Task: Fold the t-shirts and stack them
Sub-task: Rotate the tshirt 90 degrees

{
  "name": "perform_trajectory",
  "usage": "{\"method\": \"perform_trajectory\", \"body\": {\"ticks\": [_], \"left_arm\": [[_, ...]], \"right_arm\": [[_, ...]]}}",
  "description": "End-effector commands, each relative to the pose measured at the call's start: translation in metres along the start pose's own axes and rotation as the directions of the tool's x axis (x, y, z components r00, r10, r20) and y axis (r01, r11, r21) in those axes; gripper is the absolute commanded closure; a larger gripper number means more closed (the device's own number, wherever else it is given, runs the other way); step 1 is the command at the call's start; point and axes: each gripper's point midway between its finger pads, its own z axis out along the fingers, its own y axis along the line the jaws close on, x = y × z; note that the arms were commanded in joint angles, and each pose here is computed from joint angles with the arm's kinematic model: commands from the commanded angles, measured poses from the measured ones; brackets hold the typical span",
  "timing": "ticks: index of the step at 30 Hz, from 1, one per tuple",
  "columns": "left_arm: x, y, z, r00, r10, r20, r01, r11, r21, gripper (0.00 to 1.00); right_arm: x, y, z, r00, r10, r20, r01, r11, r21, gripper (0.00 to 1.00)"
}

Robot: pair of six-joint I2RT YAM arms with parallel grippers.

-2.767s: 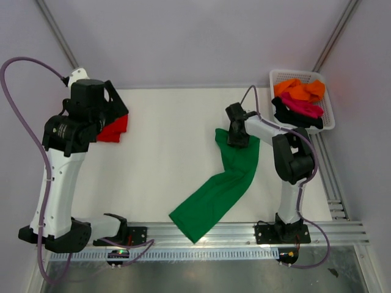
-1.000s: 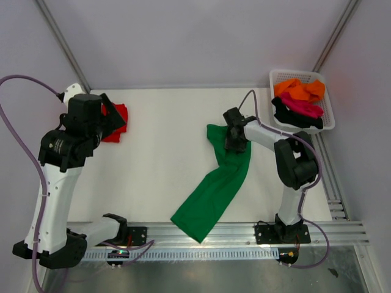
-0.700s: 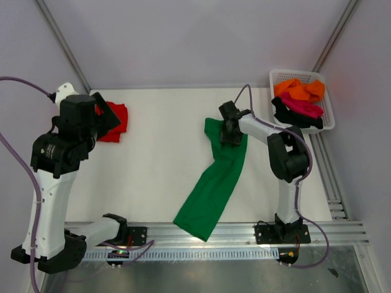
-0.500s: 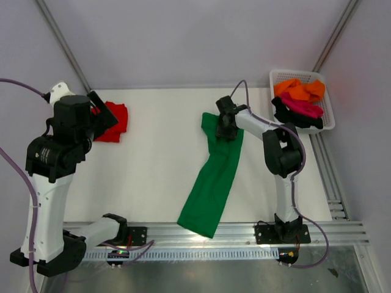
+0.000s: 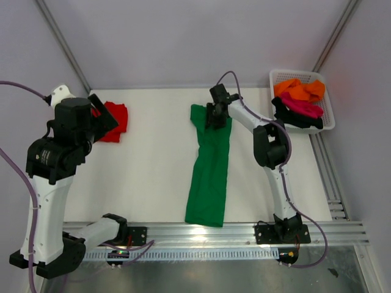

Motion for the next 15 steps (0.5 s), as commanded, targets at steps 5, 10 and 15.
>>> {"method": "perform_trajectory", "body": {"ticks": [5,10,15], "left_arm": [[0.022,-0.001,0.009,0.998,-0.01,-0.061,0.011,1.0,0.005,0.05],[0.021,0.001,0.01,0.998,0.0,-0.055,0.0,1.0,-0.004,0.05],[0.022,0.004,0.008,0.999,0.003,-0.054,-0.003,1.0,-0.01,0.05]], "right_arm": [[-0.006,0.041,0.001,0.995,-0.091,-0.051,0.078,0.976,-0.205,0.51],[-0.003,0.053,0.008,0.992,-0.101,-0.075,0.078,0.961,-0.264,0.51],[-0.002,0.067,0.01,0.991,-0.111,-0.077,0.08,0.944,-0.32,0.51]]}}
